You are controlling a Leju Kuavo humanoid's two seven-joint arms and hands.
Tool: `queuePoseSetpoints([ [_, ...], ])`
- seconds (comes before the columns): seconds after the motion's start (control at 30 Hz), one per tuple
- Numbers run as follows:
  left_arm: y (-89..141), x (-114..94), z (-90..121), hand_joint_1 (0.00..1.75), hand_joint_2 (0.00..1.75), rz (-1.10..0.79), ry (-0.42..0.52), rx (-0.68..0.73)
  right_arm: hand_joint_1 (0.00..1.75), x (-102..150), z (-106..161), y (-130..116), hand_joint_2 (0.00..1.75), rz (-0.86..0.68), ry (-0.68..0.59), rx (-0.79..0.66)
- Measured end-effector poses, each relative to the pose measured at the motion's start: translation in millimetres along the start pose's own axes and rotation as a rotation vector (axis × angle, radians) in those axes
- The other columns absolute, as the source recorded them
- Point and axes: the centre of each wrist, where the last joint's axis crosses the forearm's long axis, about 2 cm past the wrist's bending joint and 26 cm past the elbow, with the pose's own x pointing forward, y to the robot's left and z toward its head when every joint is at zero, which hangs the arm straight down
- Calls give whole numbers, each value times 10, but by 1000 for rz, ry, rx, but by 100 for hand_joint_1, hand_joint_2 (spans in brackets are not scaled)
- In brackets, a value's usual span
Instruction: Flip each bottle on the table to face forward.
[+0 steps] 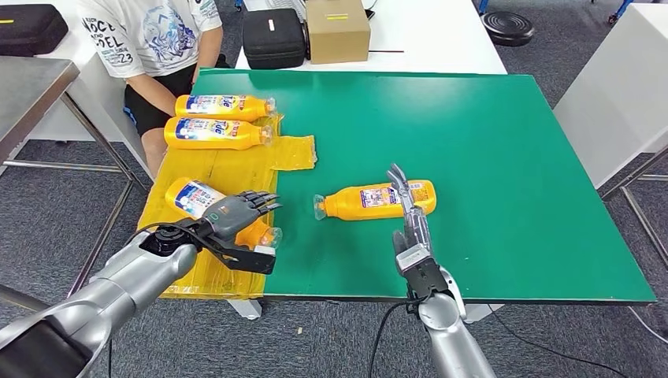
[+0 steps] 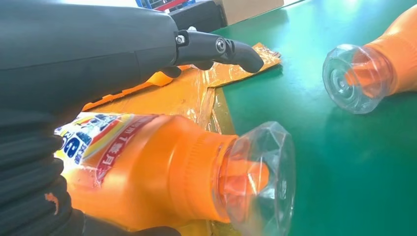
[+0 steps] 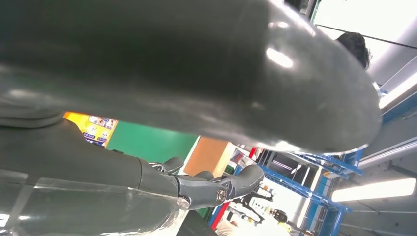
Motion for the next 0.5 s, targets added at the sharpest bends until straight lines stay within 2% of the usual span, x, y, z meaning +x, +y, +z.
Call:
queuePoseSetpoints([
  [0.23,169,115,47,0,175,12,-55,242,0,-12,5,26,0,4,5,11],
  [0.5,223,194,85,0,175,30,-81,307,0,-15,30,34,0,4,11,13],
])
